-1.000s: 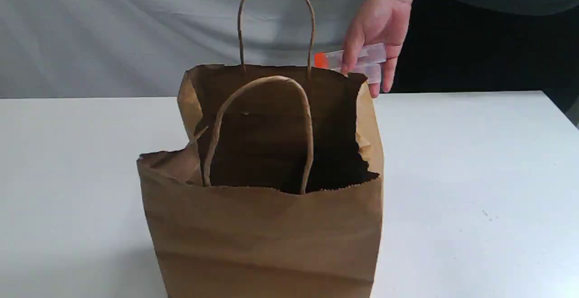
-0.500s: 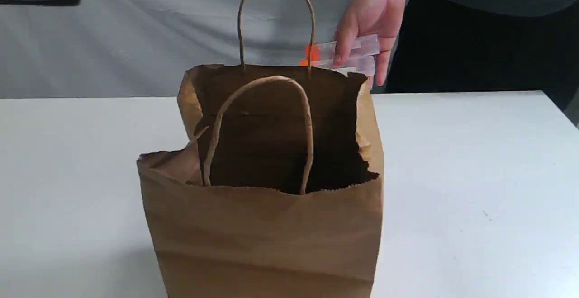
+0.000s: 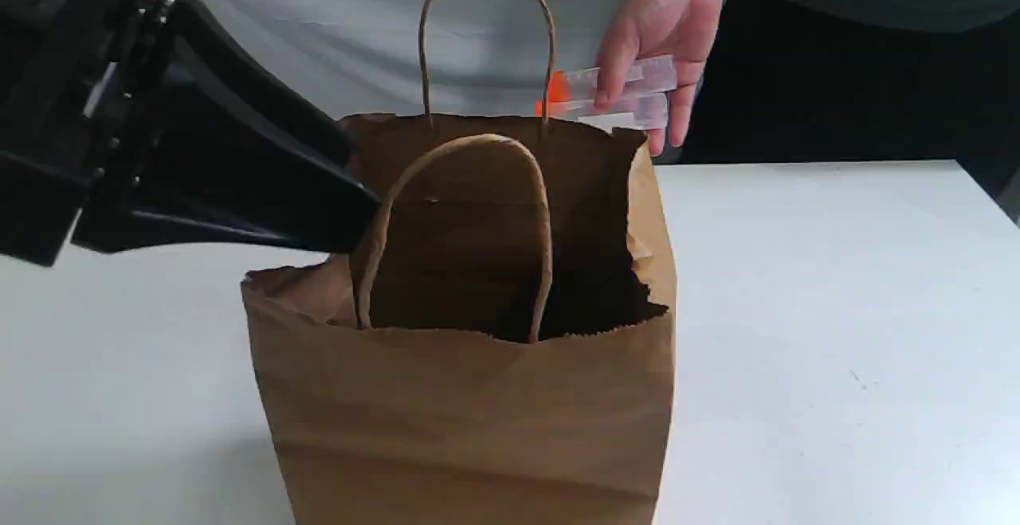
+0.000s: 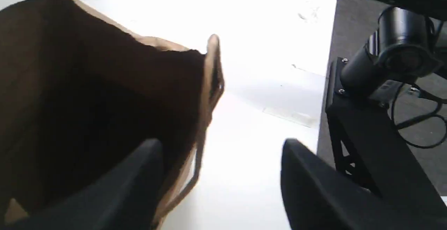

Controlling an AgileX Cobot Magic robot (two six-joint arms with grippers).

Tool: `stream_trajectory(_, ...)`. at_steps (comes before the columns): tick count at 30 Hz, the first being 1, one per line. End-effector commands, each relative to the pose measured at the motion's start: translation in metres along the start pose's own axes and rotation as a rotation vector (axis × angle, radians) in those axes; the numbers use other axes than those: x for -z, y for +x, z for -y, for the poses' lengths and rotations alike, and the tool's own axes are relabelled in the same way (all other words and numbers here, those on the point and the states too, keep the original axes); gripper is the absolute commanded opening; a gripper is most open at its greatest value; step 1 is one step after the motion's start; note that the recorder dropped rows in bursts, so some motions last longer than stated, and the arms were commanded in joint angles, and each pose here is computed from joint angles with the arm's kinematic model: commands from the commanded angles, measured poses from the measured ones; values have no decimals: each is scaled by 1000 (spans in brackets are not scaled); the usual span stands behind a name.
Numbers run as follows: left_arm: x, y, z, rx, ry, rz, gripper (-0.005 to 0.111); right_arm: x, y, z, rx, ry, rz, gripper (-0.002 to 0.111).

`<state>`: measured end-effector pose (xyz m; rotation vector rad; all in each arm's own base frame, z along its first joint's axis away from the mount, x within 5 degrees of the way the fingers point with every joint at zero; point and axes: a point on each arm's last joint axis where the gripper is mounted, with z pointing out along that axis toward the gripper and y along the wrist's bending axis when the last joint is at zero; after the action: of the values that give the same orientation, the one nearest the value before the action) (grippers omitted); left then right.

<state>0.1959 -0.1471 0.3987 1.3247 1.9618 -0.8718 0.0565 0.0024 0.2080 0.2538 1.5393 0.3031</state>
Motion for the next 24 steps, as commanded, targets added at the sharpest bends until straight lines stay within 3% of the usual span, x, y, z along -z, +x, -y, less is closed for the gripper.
stream_trajectory(1,-5,-5,6,-42,2,-1,53,0,0,1,-1,5,10,0)
stream_trajectory(7,-15,-8,5,-82,-41,-3,53,0,0,1,-1,5,10,0)
stream_trajectory(17,-36,-5,-16,-46,-57,-41,50,0,0,1,1,5,10,0)
stream_trajectory(19,-35,-5,-16,-50,-66,-38,39,0,0,1,2,5,12,0)
stream_trajectory(23,-35,-5,-16,-61,-67,-40,-1,0,-1,0,-26,3,24,0)
stream_trajectory(24,-35,-5,-16,-81,-68,-42,0,0,-1,0,-56,1,27,0)
